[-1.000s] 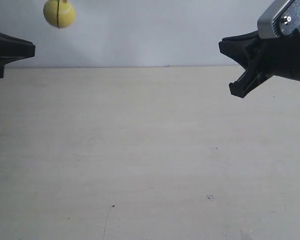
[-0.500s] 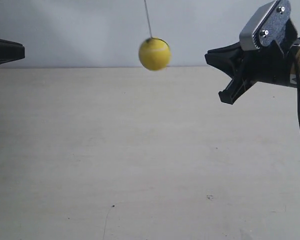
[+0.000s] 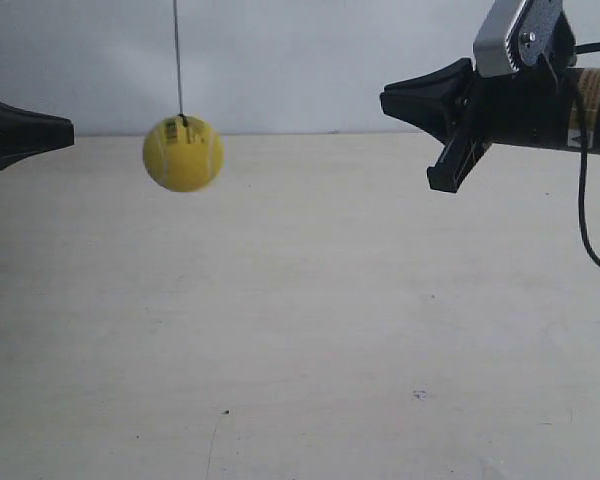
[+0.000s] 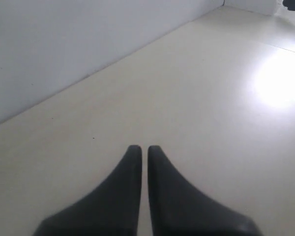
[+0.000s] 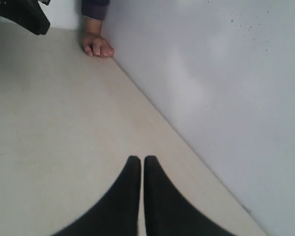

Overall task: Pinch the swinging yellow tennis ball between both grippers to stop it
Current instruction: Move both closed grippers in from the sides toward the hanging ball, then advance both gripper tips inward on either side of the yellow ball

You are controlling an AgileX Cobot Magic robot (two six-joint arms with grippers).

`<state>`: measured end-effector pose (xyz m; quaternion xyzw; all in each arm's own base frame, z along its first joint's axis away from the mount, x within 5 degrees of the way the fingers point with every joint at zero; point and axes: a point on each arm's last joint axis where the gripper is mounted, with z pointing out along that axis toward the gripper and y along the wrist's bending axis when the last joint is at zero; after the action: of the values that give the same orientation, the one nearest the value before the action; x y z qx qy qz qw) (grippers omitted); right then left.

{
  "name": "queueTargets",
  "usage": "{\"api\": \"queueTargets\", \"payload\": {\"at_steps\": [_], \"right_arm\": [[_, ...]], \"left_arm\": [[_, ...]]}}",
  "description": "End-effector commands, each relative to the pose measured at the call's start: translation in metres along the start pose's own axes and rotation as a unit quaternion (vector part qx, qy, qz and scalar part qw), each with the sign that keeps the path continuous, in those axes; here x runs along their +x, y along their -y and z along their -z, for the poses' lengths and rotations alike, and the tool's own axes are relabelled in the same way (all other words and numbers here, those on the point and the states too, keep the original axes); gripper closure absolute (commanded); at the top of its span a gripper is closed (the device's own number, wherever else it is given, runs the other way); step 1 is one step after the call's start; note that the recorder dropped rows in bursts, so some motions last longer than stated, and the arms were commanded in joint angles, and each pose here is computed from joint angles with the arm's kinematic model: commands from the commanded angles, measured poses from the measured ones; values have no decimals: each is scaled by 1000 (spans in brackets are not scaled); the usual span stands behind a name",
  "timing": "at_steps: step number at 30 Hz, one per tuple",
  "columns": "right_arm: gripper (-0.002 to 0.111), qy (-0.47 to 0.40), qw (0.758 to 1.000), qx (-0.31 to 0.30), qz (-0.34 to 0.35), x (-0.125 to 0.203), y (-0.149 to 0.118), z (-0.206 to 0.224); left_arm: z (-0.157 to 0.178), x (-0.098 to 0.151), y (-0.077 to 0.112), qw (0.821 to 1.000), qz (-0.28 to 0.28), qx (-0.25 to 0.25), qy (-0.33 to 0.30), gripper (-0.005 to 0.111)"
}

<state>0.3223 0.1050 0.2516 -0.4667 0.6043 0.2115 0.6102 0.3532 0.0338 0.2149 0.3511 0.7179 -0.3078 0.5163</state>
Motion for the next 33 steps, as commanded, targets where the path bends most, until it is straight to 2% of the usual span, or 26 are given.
{"api": "queueTargets", "payload": {"at_steps": [1,7,16,28,33], "right_arm": [[108,4,1000,-18,-14,10,4,-10],[108,17,998,-46,-26,17,6,-19],[108,13,998,-49,-21,17,6,-19],[108,39,996,-73,-26,9,4,-20],[108,34,995,-95,-21,4,-1,-26]], "left_arm": [[0,-4,-1,1000,-5,-3,16,102],[-2,-9,-3,999,-7,-13,36,102],[-34,-46,8,997,-58,55,6,102],[-35,-44,9,997,-54,61,-7,102],[-45,-49,16,995,-60,76,-2,102]]}}
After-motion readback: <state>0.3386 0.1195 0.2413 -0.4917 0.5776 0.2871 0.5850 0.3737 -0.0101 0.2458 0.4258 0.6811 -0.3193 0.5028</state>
